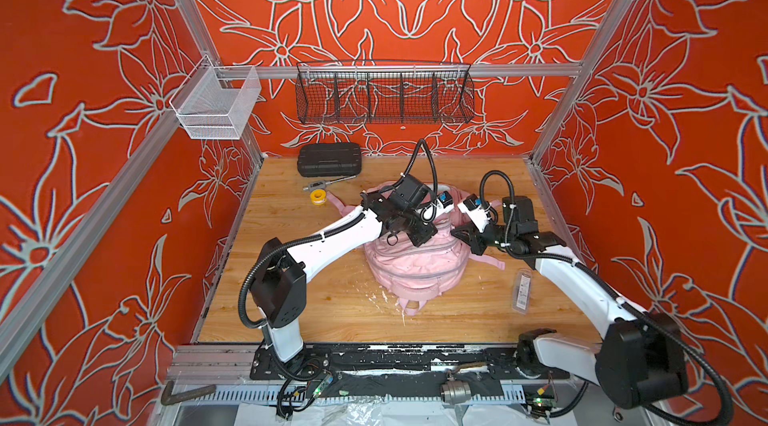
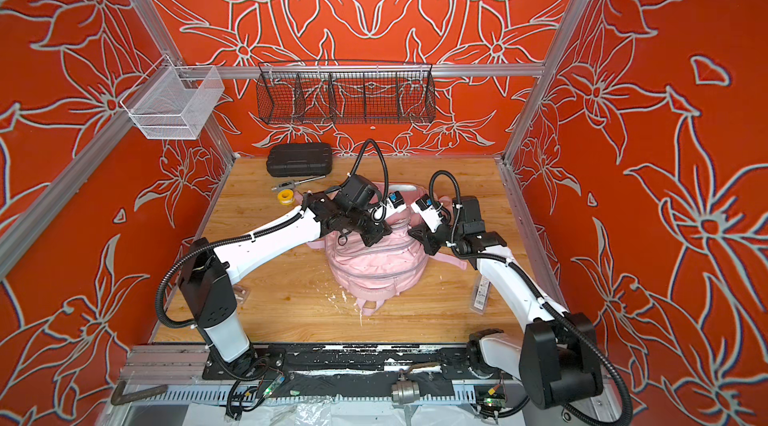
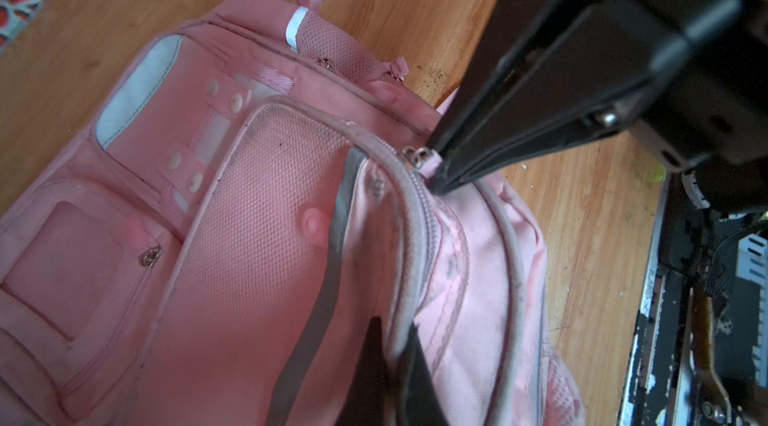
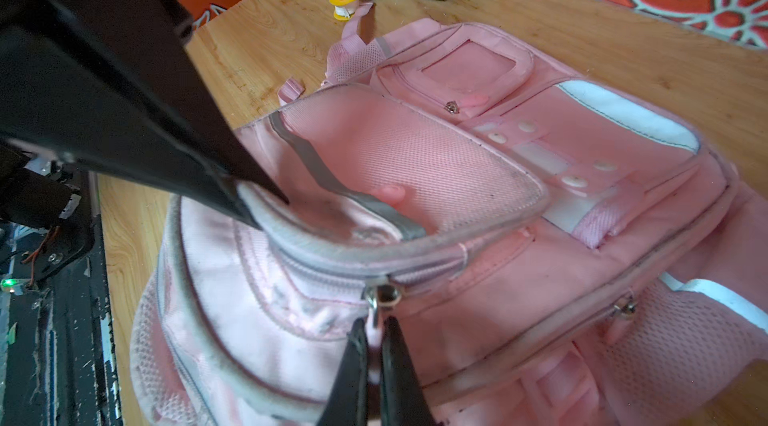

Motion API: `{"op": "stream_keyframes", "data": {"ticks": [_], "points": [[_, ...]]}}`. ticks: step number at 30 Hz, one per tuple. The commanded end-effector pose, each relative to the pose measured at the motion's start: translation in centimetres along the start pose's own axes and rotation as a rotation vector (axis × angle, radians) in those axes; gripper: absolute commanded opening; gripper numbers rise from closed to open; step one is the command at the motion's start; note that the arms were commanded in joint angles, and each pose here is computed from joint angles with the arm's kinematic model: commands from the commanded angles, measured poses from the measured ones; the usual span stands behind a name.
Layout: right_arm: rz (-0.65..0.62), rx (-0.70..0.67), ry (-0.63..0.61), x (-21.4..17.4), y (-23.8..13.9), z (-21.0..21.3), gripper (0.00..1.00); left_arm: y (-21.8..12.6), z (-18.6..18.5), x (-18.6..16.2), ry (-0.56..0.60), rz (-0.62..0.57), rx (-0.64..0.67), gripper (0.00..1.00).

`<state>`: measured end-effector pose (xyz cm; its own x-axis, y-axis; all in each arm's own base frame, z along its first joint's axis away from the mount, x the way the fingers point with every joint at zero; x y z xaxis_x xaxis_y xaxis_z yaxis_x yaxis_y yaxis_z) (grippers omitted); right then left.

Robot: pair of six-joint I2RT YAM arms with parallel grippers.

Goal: Pack the student bag

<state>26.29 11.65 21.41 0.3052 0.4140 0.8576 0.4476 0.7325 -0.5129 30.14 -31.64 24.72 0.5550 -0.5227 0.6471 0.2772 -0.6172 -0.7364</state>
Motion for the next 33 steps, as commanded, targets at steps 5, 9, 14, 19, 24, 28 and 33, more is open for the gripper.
{"op": "stream_keyframes", "data": {"ticks": [5,9,14,19,24,28,33], "points": [[-0.04,-0.018,0.033,1.0,-0.9,-1.0,0.0,-1.9,0.2,-0.8,0.091,-0.006,0.065,0.49],[-0.018,-0.012,0.025,1.5,-1.0,-1.8,0.0,-2.5,1.5,-4.2,0.141,0.072,0.12,0.55],[-0.01,-0.006,0.026,1.8,-0.8,-2.2,0.0,-2.5,3.4,-5.8,0.092,0.071,0.151,0.57],[0.011,-0.022,0.025,1.6,-0.7,-2.4,0.0,-1.6,5.4,-6.0,0.031,0.048,0.159,0.57],[0.05,-0.042,0.045,1.7,-0.4,-3.3,0.0,-0.4,5.9,-5.5,-0.001,0.067,0.111,0.36],[0.114,-0.1,0.06,1.8,-0.3,-4.5,0.0,-1.6,4.5,-4.0,-0.084,0.026,0.019,0.0],[0.165,-0.158,0.047,2.2,-0.3,-6.3,0.0,-2.3,2.8,-2.3,-0.285,0.039,-0.055,0.0]]}}
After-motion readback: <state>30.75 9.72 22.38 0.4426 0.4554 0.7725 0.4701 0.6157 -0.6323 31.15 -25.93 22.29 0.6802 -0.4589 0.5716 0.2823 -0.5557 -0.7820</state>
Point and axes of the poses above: each gripper's point midway between its finger pads, its own y axis out along the fingers, its own z axis along the line the jaws close on, x = y × z, the point moved 7 cm from there along -y, back along the fingers, and after that the axes turned 11 degrees about -y, right-handed, at the moved point
